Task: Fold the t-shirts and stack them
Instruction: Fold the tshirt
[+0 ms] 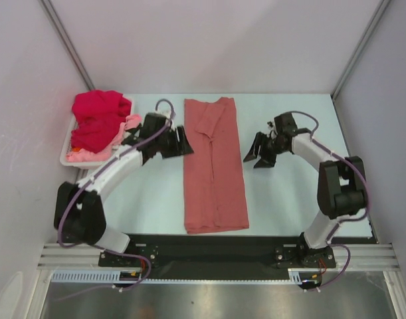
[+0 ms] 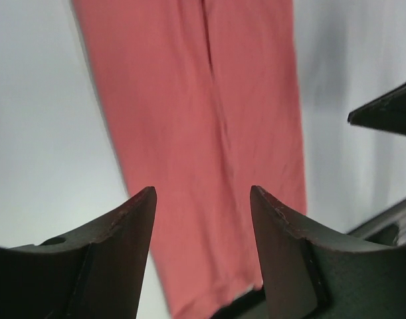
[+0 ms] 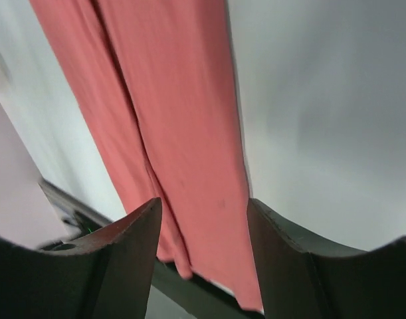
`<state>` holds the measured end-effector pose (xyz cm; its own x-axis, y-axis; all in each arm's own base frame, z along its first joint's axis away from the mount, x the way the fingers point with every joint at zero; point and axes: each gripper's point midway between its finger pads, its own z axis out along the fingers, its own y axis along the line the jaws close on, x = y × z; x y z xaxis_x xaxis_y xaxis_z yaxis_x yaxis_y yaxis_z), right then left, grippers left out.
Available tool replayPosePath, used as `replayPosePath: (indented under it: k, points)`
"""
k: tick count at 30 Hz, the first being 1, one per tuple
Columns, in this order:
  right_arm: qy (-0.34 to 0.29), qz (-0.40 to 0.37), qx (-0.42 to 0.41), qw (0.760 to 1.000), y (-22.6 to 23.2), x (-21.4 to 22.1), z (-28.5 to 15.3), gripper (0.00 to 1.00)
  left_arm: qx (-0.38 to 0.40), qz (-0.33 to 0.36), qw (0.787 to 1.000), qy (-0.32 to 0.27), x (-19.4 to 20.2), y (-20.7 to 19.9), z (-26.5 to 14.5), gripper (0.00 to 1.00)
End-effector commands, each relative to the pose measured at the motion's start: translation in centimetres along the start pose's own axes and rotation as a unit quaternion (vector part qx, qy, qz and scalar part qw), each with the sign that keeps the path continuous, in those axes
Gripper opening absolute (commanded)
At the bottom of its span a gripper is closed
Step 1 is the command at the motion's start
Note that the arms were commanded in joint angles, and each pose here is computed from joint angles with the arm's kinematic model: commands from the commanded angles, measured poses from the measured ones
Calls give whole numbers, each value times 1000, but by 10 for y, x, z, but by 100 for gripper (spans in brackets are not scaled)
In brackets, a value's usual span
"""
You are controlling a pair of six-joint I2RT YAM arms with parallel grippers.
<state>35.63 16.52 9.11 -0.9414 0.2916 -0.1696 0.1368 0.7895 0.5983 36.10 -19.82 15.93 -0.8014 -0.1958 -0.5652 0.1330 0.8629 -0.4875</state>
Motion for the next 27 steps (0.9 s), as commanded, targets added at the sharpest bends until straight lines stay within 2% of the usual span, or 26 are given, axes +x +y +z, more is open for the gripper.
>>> replayPosePath:
  k: [1, 2, 3, 5, 11, 15, 20, 23, 24, 27]
  points:
    - [38, -26, -11, 999, -2, 67, 4, 61, -18, 2, 999, 38, 64, 8, -37, 64]
    - [24, -35, -24, 999, 6, 75, -6, 61, -28, -22, 997, 65, 95, 18, -39, 64]
    - [45, -21, -13, 999, -9, 102, -2, 61, -17, -21, 997, 66, 108, 12, -49, 64]
    - [38, -21, -37, 998, 0, 121, -10, 63, -24, -48, 993, 104, 150, 22, -53, 66]
    - [82, 0, -35, 996, -25, 178, -11, 64, -2, -112, 973, 200, 233, 32, -52, 75]
    - [92, 15, -40, 995, -35, 199, -14, 64, -4, -132, 966, 222, 258, 38, -53, 69]
    - [104, 31, -46, 993, -40, 212, -10, 63, 4, -137, 967, 217, 261, 36, -57, 63]
    - [109, 36, -47, 992, -41, 215, -7, 62, 3, -143, 961, 238, 272, 37, -56, 57]
    - [110, 38, -44, 992, -43, 216, -6, 62, 0, -144, 959, 246, 277, 39, -57, 52]
    - [109, 34, -40, 993, -44, 218, -6, 62, 0, -143, 957, 253, 283, 39, -60, 49]
